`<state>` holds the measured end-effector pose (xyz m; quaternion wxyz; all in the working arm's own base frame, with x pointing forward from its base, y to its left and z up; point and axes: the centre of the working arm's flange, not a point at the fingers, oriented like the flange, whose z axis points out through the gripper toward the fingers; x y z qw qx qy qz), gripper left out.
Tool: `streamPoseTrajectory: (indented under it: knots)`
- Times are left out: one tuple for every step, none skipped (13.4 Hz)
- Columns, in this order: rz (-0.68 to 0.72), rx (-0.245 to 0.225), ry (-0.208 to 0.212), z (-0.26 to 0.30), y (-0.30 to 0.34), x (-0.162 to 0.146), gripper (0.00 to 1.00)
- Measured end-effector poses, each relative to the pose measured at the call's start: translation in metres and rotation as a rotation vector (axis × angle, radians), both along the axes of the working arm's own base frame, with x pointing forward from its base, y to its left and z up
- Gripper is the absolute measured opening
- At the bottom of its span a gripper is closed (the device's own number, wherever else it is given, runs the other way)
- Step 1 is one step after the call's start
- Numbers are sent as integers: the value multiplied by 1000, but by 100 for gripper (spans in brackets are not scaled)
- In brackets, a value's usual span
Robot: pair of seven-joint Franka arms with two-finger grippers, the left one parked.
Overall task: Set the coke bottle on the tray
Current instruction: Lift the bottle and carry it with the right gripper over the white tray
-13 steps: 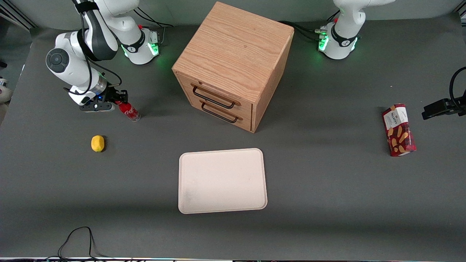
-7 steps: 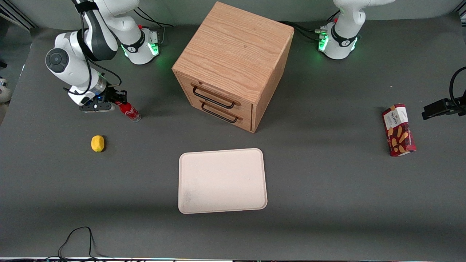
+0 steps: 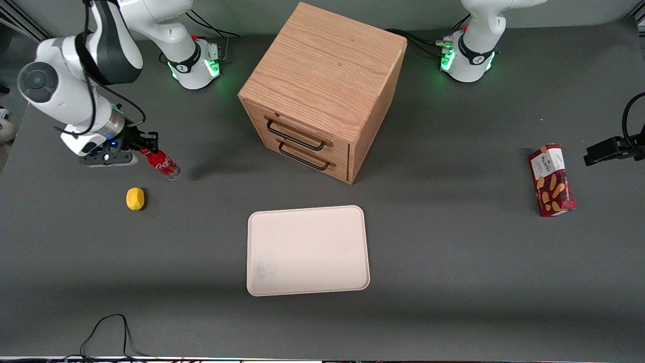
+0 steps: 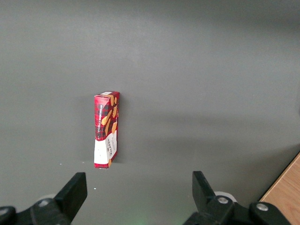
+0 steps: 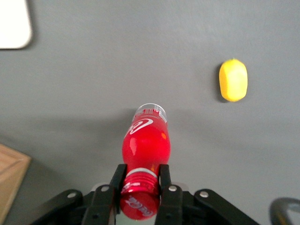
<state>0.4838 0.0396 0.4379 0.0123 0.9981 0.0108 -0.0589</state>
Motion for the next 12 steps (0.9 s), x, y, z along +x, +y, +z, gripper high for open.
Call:
streamPoseTrajectory:
  knots:
    - [1, 12, 13, 24, 11, 16, 33]
    - [6, 20, 20, 47, 22, 33, 33]
    - [14, 24, 21, 68, 33, 49, 33]
    - [25, 26, 22, 89, 45, 65, 33]
    - [35, 22, 26, 106, 55, 79, 33]
    - [42, 17, 32, 121, 63, 93, 33]
    - [48, 11, 38, 133, 71, 107, 33]
    - [58, 10, 35, 142, 82, 122, 33]
    - [74, 10, 22, 145, 96, 139, 33]
    - [95, 13, 11, 140, 112, 156, 33]
    - [116, 18, 0, 128, 129, 171, 33]
    - [132, 24, -10, 112, 142, 185, 33]
